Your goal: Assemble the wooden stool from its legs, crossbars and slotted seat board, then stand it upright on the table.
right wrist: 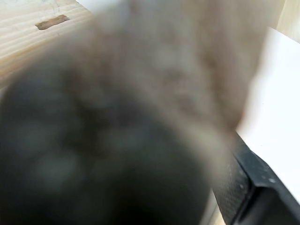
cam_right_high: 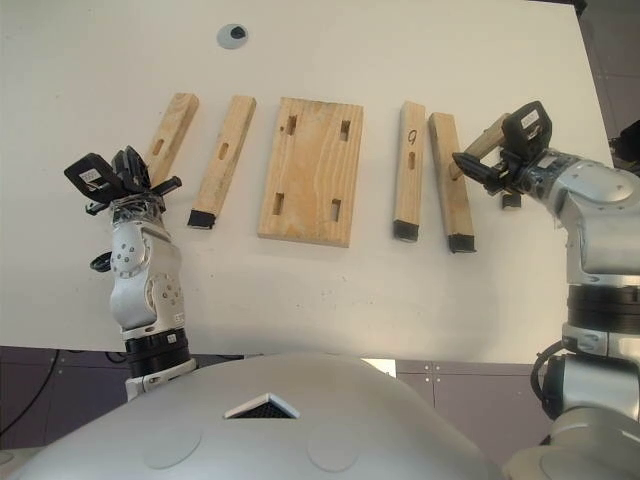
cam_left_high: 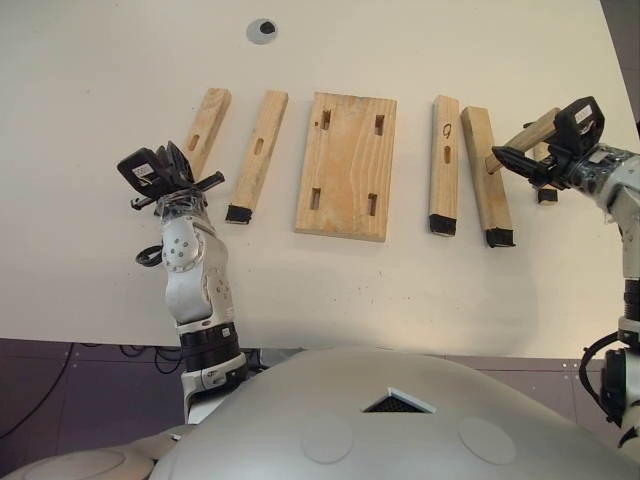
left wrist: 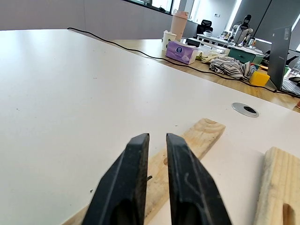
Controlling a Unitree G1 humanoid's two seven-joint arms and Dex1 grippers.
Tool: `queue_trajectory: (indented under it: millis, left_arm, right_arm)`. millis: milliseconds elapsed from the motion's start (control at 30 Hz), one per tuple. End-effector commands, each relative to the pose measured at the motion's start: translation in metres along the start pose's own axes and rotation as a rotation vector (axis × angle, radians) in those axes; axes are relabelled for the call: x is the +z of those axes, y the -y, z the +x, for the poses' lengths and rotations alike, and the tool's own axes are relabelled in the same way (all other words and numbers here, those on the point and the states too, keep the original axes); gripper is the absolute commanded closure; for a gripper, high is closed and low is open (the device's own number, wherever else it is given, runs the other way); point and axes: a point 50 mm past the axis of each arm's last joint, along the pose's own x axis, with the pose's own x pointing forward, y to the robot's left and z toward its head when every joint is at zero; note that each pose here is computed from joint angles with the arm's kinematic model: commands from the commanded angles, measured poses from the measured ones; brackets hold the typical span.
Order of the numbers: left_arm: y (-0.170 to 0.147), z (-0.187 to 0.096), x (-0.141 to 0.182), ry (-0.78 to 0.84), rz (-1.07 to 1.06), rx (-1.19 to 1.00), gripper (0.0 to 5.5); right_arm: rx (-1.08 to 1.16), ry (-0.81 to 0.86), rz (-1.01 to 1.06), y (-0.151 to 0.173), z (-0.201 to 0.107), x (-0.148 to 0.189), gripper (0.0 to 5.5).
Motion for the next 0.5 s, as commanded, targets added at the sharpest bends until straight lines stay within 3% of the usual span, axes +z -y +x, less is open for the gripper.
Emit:
queue_trajectory:
  millis: [33, 333, 500]
  left_arm:
    - [0.000, -0.003, -0.006, -0.014, -0.010, 0.018, 4.87]
    - [-0.001, -0.003, -0.010, -0.025, -0.008, 0.020, 4.87]
    - [0.002, 0.000, -0.009, -0.019, -0.011, 0.010, 4.87]
  right_arm:
    - [0.019, 0.035, -0.006, 0.001, 0.000, 0.005, 2.31]
    - [0.050, 0.188, 0.031, 0.002, 0.000, 0.034, 2.31]
    - [0.062, 0.164, 0.033, 0.006, -0.004, 0.028, 2.31]
